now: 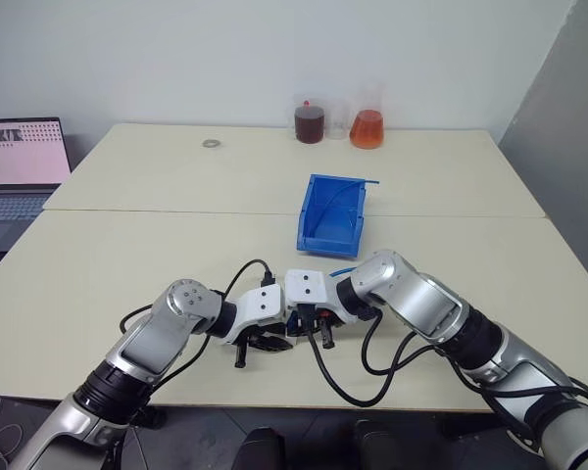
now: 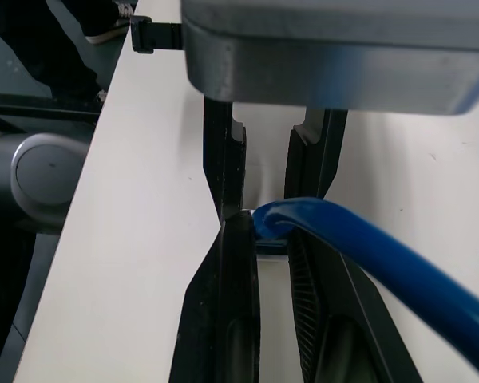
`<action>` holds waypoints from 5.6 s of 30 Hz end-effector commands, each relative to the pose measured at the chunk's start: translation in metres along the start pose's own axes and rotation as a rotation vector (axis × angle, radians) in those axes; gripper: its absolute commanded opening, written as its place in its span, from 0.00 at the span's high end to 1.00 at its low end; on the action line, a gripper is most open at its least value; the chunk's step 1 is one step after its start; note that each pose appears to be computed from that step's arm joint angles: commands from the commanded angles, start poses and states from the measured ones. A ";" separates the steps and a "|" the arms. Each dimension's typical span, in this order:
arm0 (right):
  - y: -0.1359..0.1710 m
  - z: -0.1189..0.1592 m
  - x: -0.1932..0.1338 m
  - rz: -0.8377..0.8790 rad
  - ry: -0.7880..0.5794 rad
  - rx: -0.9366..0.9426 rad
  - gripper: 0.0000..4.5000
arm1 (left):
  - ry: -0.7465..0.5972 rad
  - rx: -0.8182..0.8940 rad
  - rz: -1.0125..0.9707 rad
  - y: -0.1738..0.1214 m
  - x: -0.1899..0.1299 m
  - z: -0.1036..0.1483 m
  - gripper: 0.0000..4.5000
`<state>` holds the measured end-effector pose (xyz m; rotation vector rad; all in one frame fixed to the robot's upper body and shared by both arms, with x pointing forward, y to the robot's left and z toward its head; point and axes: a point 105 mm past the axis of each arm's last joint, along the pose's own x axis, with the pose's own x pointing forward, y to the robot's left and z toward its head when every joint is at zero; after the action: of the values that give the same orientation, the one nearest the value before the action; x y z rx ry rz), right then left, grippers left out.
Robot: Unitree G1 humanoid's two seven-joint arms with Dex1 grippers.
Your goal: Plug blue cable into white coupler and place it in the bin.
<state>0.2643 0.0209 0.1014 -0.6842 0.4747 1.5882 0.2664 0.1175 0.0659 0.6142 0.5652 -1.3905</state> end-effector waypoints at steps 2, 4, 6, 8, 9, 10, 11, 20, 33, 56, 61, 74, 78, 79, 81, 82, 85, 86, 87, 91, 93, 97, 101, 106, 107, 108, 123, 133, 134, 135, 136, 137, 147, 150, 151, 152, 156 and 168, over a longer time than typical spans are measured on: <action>0.025 -0.008 0.025 0.141 0.009 0.056 0.79 | -0.015 0.014 -0.040 -0.008 0.009 0.003 0.83; 0.024 -0.007 0.025 0.129 0.004 0.058 0.68 | -0.014 0.014 -0.040 -0.008 0.009 0.003 0.83; 0.022 -0.006 0.025 0.114 -0.001 0.059 0.55 | -0.014 0.013 -0.039 -0.008 0.009 0.003 0.83; 0.020 -0.004 0.021 0.107 -0.017 0.071 0.44 | -0.011 0.011 -0.036 -0.008 0.009 0.001 0.83; 0.019 -0.003 0.018 0.104 -0.022 0.073 0.44 | -0.010 0.010 -0.035 -0.007 0.008 0.000 0.83; 0.019 -0.002 0.016 0.101 -0.026 0.074 0.44 | -0.009 0.009 -0.034 -0.007 0.008 0.000 0.83; 0.017 -0.001 0.013 0.094 -0.033 0.078 0.44 | -0.008 0.009 -0.033 -0.007 0.008 -0.001 0.83; 0.001 -0.001 -0.017 -0.004 -0.079 0.104 0.44 | -0.004 0.004 -0.019 -0.004 0.004 -0.003 0.83; 0.006 0.010 -0.024 -0.066 -0.195 0.191 0.44 | -0.002 0.004 -0.011 -0.001 0.001 -0.005 0.83; 0.002 0.007 -0.024 -0.073 -0.201 0.200 0.97 | 0.005 0.009 -0.010 0.000 -0.002 -0.004 0.83; 0.004 0.007 -0.020 -0.061 -0.195 0.191 0.97 | 0.001 0.010 -0.008 0.001 -0.002 -0.003 0.83; 0.020 0.005 0.007 0.025 -0.115 0.170 0.97 | -0.013 0.007 -0.014 0.000 0.001 0.001 0.83; 0.024 0.003 0.015 0.063 -0.094 0.173 0.97 | -0.015 0.008 -0.019 -0.001 0.002 0.001 0.83; 0.025 0.003 0.016 0.067 -0.090 0.172 0.97 | -0.015 0.009 -0.019 -0.001 0.002 0.001 0.83; 0.026 0.002 0.018 0.077 -0.085 0.175 0.97 | -0.017 0.008 -0.021 -0.001 0.002 0.002 0.83; 0.028 0.002 0.020 0.086 -0.082 0.176 0.97 | -0.018 0.007 -0.022 -0.002 0.003 0.002 0.83; 0.034 -0.001 0.025 0.116 -0.068 0.180 0.97 | -0.019 0.005 -0.024 -0.003 0.003 0.002 0.83; 0.036 -0.002 0.027 0.123 -0.063 0.183 0.97 | -0.020 0.004 -0.025 -0.003 0.004 0.002 0.83; 0.038 -0.004 0.029 0.126 -0.059 0.185 0.97 | -0.020 0.003 -0.025 -0.003 0.004 0.001 0.83; 0.043 -0.007 0.034 0.141 -0.050 0.191 0.97 | -0.021 0.001 -0.027 -0.004 0.005 0.001 0.83; 0.046 -0.010 0.037 0.144 -0.041 0.192 0.97 | -0.023 0.000 -0.027 -0.005 0.006 0.001 0.83; 0.055 -0.022 0.040 0.167 -0.014 0.208 0.97 | -0.024 -0.006 -0.027 -0.008 0.006 0.000 0.83; 0.062 -0.026 0.042 0.189 -0.001 0.200 0.97 | -0.022 -0.013 -0.027 -0.011 0.006 -0.001 0.83; 0.062 -0.022 0.047 0.189 -0.024 0.204 0.97 | -0.017 -0.021 -0.022 -0.012 0.003 -0.003 0.83; 0.058 -0.018 0.046 0.175 -0.040 0.208 0.97 | -0.016 -0.023 -0.020 -0.012 0.003 -0.004 0.83; 0.054 -0.015 0.044 0.163 -0.055 0.213 0.97 | -0.014 -0.024 -0.016 -0.011 0.002 -0.004 0.83; -0.001 0.003 -0.032 -0.146 -0.238 0.231 0.97 | -0.254 -0.149 0.253 -0.002 -0.035 -0.001 0.36; -0.045 0.036 -0.125 -0.458 -0.530 0.335 0.97 | -0.486 -0.278 0.418 0.019 -0.101 0.036 0.00; -0.054 0.043 -0.138 -0.493 -0.574 0.342 0.97 | -0.496 -0.270 0.441 0.025 -0.106 0.042 0.00; -0.059 0.048 -0.146 -0.513 -0.602 0.348 0.97 | -0.504 -0.265 0.470 0.032 -0.110 0.046 0.00; -0.063 0.051 -0.151 -0.523 -0.618 0.354 0.97 | -0.508 -0.263 0.489 0.036 -0.112 0.049 0.00; -0.070 0.055 -0.157 -0.540 -0.644 0.367 0.97 | -0.502 -0.245 0.505 0.041 -0.114 0.053 0.00; -0.155 0.032 -0.159 -0.716 -0.564 0.500 0.97 | -0.424 -0.077 0.621 0.080 -0.110 0.092 0.00; -0.169 0.018 -0.155 -0.721 -0.473 0.506 0.74 | -0.424 -0.053 0.611 0.081 -0.106 0.098 0.00; -0.172 0.015 -0.155 -0.720 -0.446 0.504 0.68 | -0.424 -0.049 0.610 0.081 -0.105 0.099 0.00; -0.174 0.012 -0.155 -0.726 -0.425 0.504 0.64 | -0.425 -0.047 0.610 0.081 -0.105 0.099 0.00; -0.181 0.002 -0.162 -0.755 -0.357 0.494 0.41 | -0.424 -0.042 0.612 0.080 -0.103 0.101 0.00; -0.164 -0.007 -0.213 -0.723 -0.269 0.365 0.01 | -0.443 -0.087 0.650 0.084 -0.104 0.096 0.00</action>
<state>0.4428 -0.1167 0.2347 -0.2681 0.3226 0.8303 0.3402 0.1304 0.2012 0.3546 0.0980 -0.8621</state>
